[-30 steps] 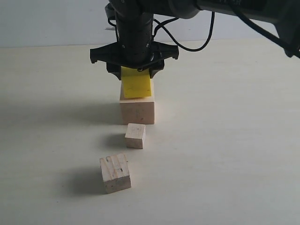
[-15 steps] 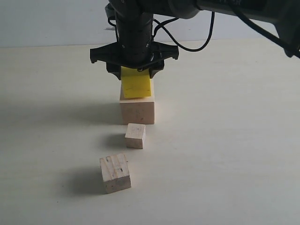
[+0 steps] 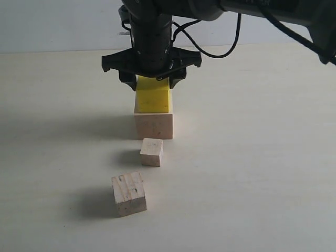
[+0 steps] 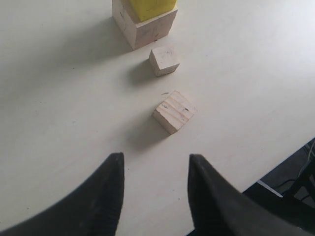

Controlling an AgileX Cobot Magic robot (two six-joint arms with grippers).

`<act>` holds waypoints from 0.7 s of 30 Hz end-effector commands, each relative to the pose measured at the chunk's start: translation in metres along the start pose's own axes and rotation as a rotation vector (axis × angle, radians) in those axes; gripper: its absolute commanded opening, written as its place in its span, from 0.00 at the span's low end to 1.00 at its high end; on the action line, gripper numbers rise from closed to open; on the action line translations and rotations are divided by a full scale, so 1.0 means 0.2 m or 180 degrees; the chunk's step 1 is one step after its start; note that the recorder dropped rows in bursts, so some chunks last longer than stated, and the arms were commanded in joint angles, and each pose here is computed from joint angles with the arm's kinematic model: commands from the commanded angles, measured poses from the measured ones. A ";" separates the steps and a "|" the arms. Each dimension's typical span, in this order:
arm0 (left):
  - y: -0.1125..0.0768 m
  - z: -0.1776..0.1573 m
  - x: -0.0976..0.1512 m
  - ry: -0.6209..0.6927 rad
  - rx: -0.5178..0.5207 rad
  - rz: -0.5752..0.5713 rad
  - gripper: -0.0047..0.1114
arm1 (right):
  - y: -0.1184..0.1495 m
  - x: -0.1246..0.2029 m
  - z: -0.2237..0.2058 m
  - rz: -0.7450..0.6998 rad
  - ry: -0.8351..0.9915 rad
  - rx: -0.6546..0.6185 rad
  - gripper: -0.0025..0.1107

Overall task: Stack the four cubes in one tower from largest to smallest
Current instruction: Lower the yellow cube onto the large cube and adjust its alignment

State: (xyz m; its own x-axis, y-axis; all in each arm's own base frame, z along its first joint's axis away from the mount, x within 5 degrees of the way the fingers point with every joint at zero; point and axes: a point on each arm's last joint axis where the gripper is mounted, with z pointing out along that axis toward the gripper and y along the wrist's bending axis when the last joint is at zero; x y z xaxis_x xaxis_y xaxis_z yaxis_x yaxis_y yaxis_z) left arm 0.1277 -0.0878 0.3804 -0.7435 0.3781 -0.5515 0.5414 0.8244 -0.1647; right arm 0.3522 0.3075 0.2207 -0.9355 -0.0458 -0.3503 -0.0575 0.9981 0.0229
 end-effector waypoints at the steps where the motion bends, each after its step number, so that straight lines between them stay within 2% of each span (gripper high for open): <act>1: -0.01 0.00 0.00 -0.0018 0.0009 0.0011 0.40 | -0.01 -0.02 -0.03 0.0025 -0.0056 -0.0018 0.63; 21: -0.01 0.00 0.00 -0.0018 0.0009 0.0011 0.40 | -0.01 -0.04 -0.03 -0.0007 -0.0147 -0.0024 0.63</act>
State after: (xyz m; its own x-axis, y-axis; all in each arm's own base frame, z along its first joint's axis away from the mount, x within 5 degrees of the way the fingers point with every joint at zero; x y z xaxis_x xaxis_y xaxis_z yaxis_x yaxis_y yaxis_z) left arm 0.1277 -0.0878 0.3804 -0.7435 0.3781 -0.5515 0.5414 0.8244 -0.1647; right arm 0.3535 0.3077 0.2211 -0.9300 -0.0499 -0.3641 -0.0626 0.9978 0.0232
